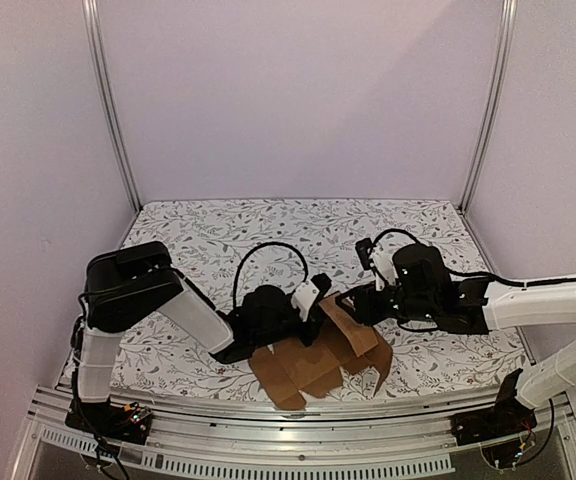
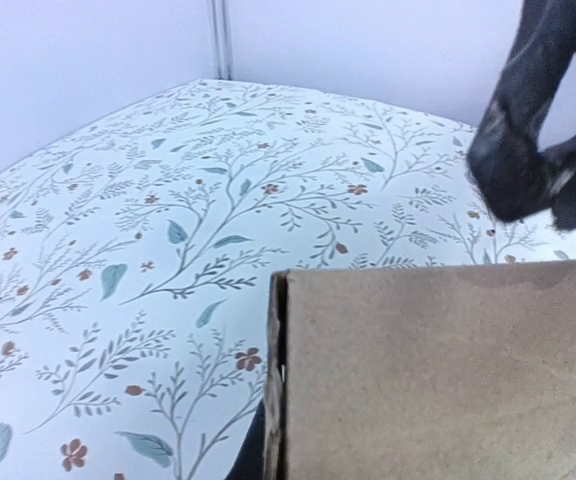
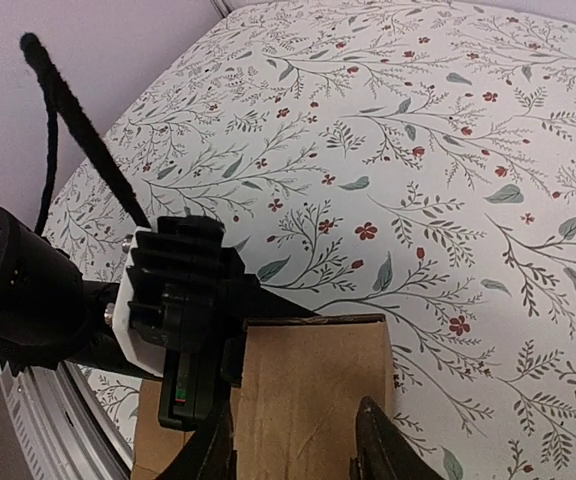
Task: Fold the paper box
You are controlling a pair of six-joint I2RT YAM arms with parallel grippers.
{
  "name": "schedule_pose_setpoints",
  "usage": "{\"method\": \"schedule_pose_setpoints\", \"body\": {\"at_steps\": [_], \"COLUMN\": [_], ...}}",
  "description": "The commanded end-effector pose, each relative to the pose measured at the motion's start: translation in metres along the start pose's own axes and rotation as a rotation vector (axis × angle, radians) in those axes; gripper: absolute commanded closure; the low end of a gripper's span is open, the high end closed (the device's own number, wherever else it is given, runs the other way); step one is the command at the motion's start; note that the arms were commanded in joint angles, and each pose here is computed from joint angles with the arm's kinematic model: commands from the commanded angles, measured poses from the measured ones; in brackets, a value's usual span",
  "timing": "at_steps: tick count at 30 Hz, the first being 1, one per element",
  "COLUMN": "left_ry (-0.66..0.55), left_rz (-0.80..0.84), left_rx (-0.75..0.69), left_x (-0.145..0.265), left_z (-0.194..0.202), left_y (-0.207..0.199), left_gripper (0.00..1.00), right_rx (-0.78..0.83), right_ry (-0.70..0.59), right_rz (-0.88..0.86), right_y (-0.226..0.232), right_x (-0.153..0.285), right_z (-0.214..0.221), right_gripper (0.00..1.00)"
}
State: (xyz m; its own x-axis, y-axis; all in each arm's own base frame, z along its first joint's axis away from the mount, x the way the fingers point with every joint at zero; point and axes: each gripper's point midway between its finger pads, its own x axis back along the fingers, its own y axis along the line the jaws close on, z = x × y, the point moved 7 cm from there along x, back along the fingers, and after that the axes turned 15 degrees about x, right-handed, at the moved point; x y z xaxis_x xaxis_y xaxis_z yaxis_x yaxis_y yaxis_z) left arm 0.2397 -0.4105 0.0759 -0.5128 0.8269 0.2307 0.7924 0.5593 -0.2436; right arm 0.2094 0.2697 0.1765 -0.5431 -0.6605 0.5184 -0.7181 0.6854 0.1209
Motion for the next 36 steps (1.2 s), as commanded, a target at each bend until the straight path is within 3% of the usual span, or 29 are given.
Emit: {"method": "schedule_pose_setpoints", "body": {"at_steps": [1, 8, 16, 29, 36], "left_ry": [-0.028, -0.036, -0.094, -0.044, -0.035], "left_rz": [-0.178, -0.35, -0.542, -0.457, -0.429], "left_rx": [-0.011, 0.092, 0.179, 0.144, 0.143], "left_x": [0.01, 0.022, 0.036, 0.027, 0.03], "left_z": [-0.013, -0.019, -0.014, 0.01, 0.014], "left_y": [0.013, 0.028, 0.03, 0.015, 0.014], "left_gripper": [1.0, 1.0, 1.0, 1.0, 0.86], "right_rx": [0.003, -0.042, -0.159, -0.151, -0.144], "right_ry": [-0.021, 0.038, 0.082, 0.105, 0.118], "right_rz": [0.026, 0.04, 0.075, 0.088, 0.072], "right_y": [0.0, 0.0, -0.003, -0.002, 0.0], "right_x": [0.018, 0.031, 0.028, 0.012, 0.004], "right_z": [-0.023, -0.03, -0.027, -0.035, -0.031], "right_gripper": [0.57, 0.42, 0.37, 0.37, 0.38]}}
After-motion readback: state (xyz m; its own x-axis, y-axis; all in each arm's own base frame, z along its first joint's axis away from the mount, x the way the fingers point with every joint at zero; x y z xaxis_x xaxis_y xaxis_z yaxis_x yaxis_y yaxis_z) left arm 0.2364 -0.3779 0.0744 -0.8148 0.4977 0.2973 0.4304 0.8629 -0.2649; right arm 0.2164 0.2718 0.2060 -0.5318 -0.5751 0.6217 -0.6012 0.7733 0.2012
